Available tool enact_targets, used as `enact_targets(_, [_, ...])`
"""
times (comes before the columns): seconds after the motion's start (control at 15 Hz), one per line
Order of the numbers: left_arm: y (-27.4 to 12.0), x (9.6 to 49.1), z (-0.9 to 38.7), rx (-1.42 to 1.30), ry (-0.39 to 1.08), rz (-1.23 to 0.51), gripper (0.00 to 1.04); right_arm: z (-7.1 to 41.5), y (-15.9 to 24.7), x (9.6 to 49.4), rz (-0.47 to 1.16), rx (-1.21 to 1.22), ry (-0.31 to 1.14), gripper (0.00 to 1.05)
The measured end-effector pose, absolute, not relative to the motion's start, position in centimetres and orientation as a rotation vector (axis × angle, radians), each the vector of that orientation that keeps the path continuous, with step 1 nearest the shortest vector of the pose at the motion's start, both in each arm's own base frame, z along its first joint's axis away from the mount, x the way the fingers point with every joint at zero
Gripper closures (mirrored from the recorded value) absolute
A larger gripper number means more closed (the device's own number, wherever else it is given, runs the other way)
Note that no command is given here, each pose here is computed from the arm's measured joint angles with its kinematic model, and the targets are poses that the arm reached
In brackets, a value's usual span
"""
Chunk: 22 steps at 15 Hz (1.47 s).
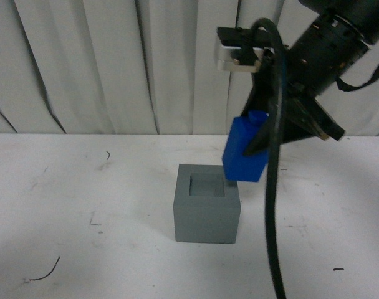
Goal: Insert blue part into gray base
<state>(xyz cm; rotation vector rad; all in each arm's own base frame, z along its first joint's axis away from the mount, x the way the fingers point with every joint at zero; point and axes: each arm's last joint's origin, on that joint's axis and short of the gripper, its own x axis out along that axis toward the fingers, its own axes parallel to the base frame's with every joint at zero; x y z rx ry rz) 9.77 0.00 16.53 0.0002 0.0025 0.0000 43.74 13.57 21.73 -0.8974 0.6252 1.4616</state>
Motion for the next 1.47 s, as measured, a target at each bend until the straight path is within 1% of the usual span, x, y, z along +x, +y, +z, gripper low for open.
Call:
enact_targets(0.13, [0.0, 9.8, 16.5, 0.000, 0.003, 0.000, 0.07, 22.2, 15.4, 44.0, 1.453, -0.904, 0.620, 0.58])
enact_targets(0.27, [0.0, 9.8, 16.5, 0.000, 0.002, 0.000, 0.07, 20.8, 17.2, 44.1, 1.445, -0.896, 0.682, 0.58])
enact_targets(0.4, [0.0, 9.8, 16.5, 0.000, 0.003, 0.000, 0.07, 20.0, 18.1, 44.1, 1.430, -0.893, 0.716, 0.58])
enact_targets(0.53, [0.0, 9.8, 16.5, 0.000, 0.003, 0.000, 0.07, 20.0, 18.8, 44.1, 1.423, -0.892, 0.711, 0.58])
enact_targets(0.67, [0.0, 9.8, 16.5, 0.000, 0.003, 0.000, 0.07, 19.5, 18.9, 44.4, 1.410, -0.880, 0.737, 0.58])
enact_targets(1.47, [0.0, 9.8, 16.5, 0.000, 0.002, 0.000, 0.07, 19.1, 19.6, 43.6, 1.374, -0.873, 0.756, 0.58])
